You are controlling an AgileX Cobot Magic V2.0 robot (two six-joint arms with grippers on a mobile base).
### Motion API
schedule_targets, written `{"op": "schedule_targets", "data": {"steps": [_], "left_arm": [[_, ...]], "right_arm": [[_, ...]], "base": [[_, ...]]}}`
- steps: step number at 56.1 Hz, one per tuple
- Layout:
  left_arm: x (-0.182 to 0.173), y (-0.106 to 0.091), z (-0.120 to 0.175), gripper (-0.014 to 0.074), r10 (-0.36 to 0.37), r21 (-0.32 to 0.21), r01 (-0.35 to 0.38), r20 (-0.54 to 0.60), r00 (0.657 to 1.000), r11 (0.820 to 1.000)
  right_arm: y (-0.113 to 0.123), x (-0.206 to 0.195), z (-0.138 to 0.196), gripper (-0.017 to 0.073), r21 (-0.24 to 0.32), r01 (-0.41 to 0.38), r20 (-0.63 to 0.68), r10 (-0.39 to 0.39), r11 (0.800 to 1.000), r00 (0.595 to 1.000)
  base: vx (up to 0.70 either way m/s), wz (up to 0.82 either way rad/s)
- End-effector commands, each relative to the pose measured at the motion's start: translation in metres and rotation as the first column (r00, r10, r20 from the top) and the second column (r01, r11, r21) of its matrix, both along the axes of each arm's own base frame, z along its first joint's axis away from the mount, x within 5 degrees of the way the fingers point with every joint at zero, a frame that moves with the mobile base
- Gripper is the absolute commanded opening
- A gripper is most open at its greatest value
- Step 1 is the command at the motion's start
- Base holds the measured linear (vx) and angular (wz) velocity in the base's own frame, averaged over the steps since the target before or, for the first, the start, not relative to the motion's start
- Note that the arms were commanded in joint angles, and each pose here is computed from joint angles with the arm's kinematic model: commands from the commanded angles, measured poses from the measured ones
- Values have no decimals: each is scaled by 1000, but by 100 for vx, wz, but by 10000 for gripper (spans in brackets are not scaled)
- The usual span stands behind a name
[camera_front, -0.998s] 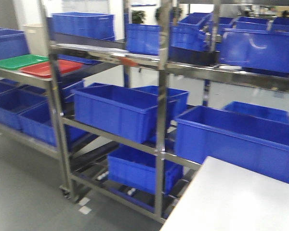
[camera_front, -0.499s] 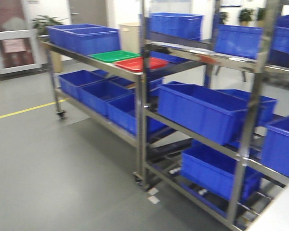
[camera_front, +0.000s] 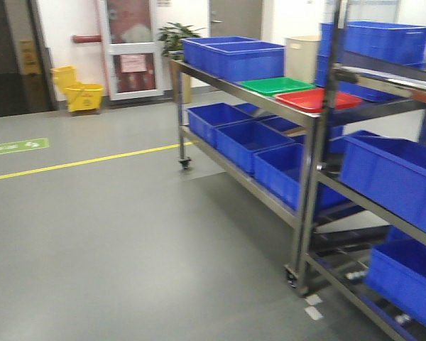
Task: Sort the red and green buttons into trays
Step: 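Drive the base, holding both switches, to the counter with trays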
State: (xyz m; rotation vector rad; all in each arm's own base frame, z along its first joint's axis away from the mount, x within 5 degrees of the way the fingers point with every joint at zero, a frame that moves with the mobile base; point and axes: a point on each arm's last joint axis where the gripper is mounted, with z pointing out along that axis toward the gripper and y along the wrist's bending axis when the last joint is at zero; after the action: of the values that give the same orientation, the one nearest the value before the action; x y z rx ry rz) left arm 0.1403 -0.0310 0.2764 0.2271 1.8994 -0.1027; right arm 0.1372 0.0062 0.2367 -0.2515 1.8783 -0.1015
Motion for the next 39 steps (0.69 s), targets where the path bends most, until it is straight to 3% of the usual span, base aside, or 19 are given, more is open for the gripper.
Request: {"op": "schedule_targets", "data": {"steps": [1,39], "left_arm": [[3,-3,20,-1,-20,-45,25,113,993,999],[3,-3,20,-1,-20,-46,25,115,993,999]], "right_arm": [[3,3,17,11,15,-34,89,33,999,995],[3,3,17,11,14,-32,86,30,999,996]], "base": [[15,47],[24,43]]}}
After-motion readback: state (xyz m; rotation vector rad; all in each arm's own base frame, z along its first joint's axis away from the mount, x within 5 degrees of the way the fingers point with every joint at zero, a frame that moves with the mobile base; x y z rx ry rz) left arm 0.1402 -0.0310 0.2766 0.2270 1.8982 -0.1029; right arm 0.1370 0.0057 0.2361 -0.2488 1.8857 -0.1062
